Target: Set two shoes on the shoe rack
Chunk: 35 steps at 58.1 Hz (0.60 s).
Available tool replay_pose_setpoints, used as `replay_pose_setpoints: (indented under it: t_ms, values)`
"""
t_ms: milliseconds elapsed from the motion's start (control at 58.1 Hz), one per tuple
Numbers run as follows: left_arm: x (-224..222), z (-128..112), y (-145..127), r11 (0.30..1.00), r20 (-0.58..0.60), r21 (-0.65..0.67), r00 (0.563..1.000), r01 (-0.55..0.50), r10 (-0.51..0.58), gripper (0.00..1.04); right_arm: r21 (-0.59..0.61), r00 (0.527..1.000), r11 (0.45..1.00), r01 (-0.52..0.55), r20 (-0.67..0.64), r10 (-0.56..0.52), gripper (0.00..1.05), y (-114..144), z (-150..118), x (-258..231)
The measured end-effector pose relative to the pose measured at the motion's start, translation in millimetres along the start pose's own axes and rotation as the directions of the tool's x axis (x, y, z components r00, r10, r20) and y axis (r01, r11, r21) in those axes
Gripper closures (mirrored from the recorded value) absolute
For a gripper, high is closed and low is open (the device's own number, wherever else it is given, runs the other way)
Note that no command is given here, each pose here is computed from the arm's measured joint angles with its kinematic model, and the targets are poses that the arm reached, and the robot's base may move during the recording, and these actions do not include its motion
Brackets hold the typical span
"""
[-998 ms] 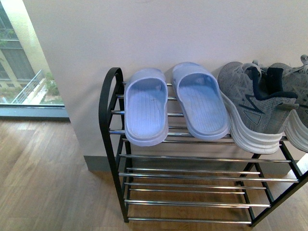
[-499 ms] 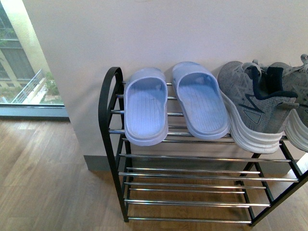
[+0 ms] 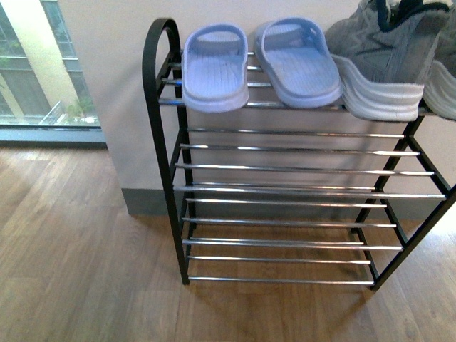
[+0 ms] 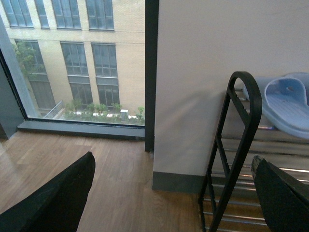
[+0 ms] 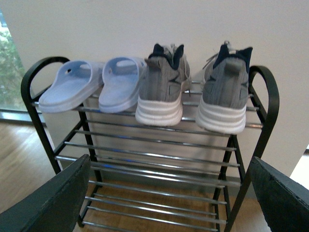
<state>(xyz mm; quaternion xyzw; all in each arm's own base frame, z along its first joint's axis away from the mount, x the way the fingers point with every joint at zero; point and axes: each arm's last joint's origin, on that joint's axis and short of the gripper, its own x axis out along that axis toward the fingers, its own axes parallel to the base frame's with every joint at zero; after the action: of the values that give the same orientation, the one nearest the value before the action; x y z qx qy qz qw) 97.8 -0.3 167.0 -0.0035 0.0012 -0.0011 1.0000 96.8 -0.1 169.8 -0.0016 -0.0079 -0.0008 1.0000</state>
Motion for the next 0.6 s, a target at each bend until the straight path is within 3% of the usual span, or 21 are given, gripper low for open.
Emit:
replay_pose_setpoints:
  t_ms: [602]
  values:
    - [0.0,0.0,0.0,1.0,0.0,0.0,1.0,0.0,0.0,0.09,0.0,1.0,1.0,0.0,0.0,0.0,0.09,0.0,0.0,0.0]
